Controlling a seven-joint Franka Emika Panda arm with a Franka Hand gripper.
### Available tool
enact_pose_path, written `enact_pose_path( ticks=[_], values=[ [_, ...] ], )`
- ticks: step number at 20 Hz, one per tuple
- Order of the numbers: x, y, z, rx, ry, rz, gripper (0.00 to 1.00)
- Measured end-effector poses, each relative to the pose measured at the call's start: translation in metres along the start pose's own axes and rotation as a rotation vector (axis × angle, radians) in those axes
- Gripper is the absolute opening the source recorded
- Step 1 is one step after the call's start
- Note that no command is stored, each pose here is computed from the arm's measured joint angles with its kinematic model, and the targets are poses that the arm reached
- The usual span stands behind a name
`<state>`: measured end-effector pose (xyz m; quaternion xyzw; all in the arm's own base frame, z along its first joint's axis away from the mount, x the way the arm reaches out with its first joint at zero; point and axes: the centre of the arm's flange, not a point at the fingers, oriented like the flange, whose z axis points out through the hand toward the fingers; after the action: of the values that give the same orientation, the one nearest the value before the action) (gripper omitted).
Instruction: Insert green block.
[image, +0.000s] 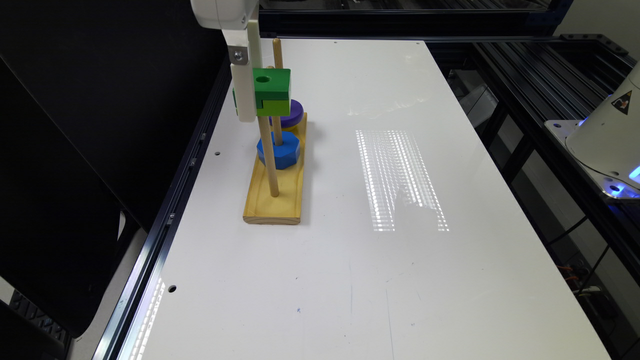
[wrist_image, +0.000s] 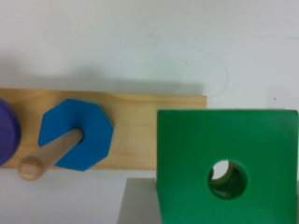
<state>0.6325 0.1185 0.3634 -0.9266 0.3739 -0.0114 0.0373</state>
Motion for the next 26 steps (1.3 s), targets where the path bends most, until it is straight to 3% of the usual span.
enact_pose_path(
  ticks=[6, 12, 18, 26],
  values=[
    [-0.001, -0.0011, 0.0, 0.001, 0.0006, -0.0019, 0.0],
    [0.0016, 0.0009, 0.0, -0.0005, 0.0012, 0.0025, 0.0],
    [0.0078, 0.0065, 0.0013, -0.0063, 0.0012, 0.0083, 0.0],
    [0.0079, 0.0067, 0.0014, -0.0071, 0.0008, 0.0086, 0.0]
  ],
)
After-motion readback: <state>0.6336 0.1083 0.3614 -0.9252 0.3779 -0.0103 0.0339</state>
